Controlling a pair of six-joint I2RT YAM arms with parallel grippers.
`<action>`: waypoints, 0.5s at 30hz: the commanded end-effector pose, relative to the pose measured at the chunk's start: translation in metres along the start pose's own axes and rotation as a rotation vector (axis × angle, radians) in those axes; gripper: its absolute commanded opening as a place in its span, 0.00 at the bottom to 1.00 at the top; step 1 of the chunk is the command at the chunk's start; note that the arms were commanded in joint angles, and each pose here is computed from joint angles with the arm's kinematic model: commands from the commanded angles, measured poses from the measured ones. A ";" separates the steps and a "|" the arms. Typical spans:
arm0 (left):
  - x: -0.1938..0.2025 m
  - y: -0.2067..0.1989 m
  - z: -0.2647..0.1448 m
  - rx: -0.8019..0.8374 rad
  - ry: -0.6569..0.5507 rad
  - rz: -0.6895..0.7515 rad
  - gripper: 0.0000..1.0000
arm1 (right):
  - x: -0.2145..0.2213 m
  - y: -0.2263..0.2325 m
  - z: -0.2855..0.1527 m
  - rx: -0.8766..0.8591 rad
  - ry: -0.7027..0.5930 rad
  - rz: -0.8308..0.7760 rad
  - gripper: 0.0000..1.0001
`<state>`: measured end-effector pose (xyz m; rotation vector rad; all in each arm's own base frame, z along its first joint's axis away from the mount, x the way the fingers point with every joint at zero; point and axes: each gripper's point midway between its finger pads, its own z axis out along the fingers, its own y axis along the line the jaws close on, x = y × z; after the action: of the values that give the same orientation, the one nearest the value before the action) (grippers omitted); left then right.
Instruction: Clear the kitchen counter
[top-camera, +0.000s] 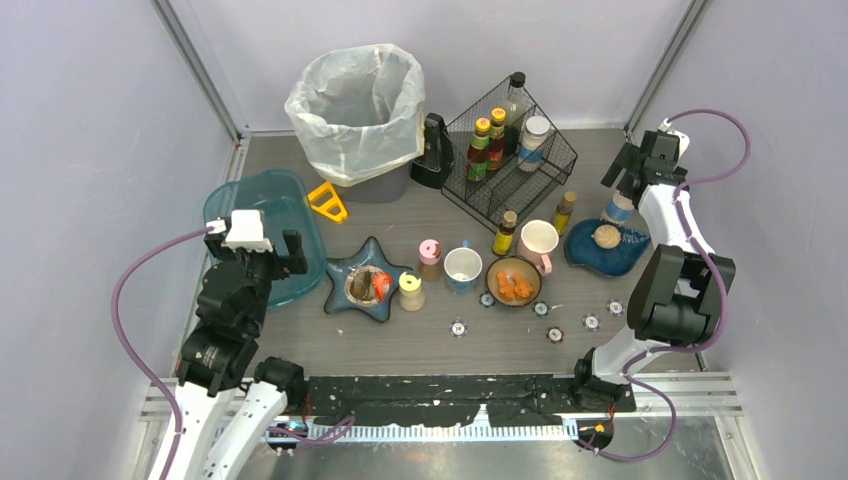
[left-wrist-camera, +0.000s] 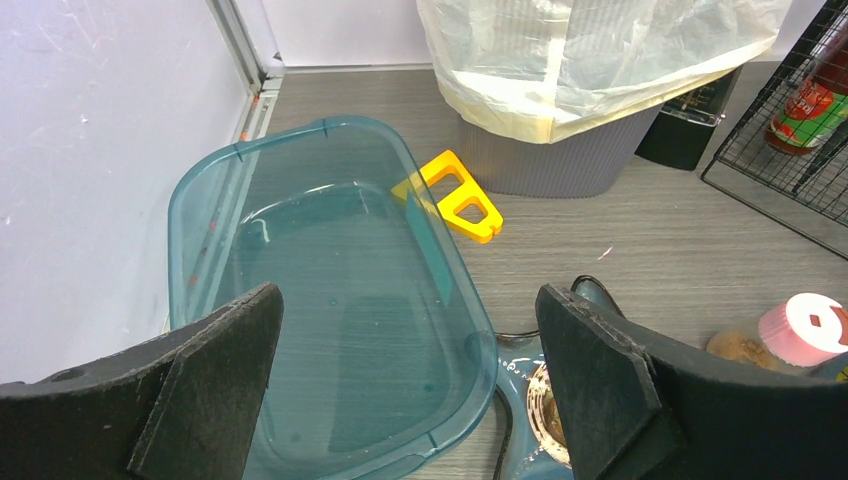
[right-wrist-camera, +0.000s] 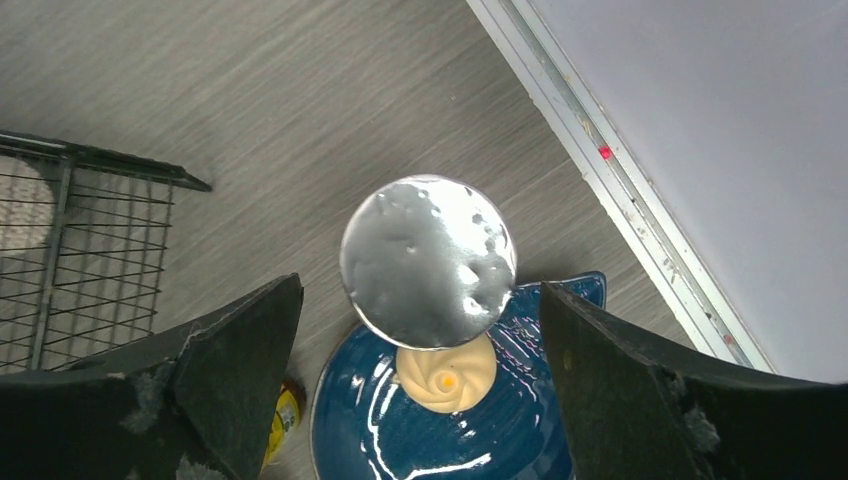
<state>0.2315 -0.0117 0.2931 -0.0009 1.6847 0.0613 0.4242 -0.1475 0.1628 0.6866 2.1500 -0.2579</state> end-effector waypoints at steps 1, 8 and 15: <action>-0.011 -0.004 0.003 0.014 -0.041 -0.015 0.99 | -0.007 -0.006 0.005 0.001 -0.039 0.024 0.90; -0.010 -0.005 0.004 0.017 -0.036 -0.012 0.99 | -0.011 -0.011 0.007 0.015 -0.064 -0.006 0.69; -0.010 -0.006 0.005 0.026 -0.036 -0.011 0.99 | -0.022 0.000 0.002 -0.047 -0.088 -0.022 0.33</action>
<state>0.2328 -0.0134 0.2913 0.0087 1.6921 0.0580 0.4216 -0.1554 0.1510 0.6596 2.1627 -0.2791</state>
